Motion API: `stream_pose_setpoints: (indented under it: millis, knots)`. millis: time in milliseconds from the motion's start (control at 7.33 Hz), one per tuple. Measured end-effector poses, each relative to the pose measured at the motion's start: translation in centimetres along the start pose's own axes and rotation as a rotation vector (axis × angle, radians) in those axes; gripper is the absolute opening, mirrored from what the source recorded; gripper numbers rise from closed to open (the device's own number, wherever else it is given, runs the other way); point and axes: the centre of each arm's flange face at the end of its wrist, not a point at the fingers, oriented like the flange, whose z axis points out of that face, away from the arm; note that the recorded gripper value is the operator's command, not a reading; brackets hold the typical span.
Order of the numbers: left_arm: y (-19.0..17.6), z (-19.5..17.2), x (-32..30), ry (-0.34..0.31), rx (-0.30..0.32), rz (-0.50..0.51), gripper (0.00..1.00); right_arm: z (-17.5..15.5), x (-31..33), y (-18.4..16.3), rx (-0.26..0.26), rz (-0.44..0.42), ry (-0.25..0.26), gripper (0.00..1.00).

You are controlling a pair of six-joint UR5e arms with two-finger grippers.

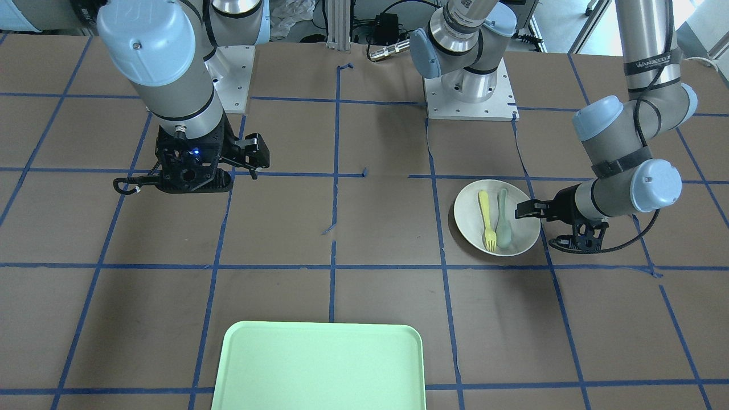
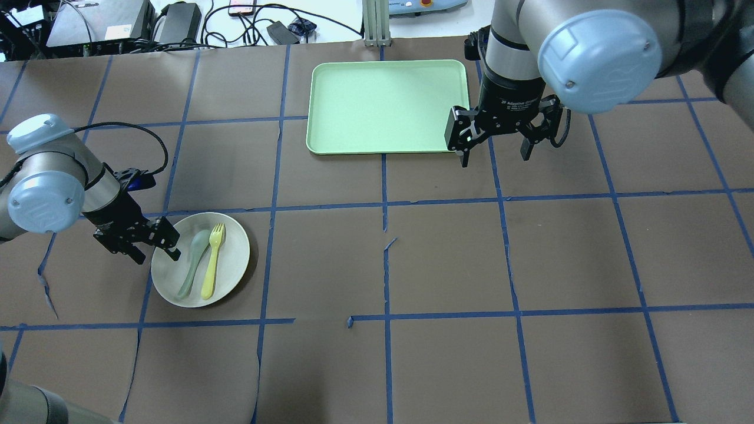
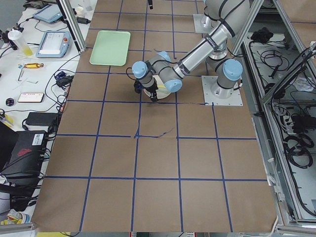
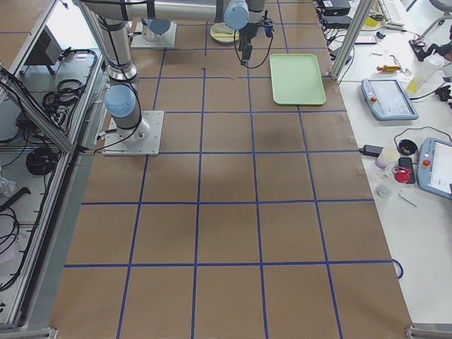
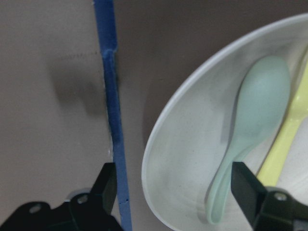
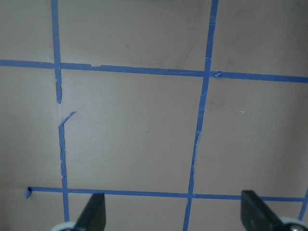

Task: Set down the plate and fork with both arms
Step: 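Move the left gripper down to the rim of the white plate, then close the left gripper on the white plate's rim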

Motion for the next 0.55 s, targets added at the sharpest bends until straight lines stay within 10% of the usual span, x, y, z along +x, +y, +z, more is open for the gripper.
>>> stream_pose_setpoints:
  millis: [136, 273, 545]
  knots:
    - [0.03, 0.17, -0.26, -0.010, -0.009, 0.022, 0.16, 0.04, -0.02, -0.02, -0.001, 0.000, 0.001, 1.00]
    - [0.07, 0.26, -0.47, -0.024, -0.020, 0.035, 0.00, 0.07, -0.04, -0.03, -0.001, -0.001, 0.001, 1.00]
    - [0.14, 0.34, -0.56, -0.031, -0.030, 0.039, 0.00, 0.09, -0.04, -0.05, -0.001, -0.001, 0.002, 1.00]
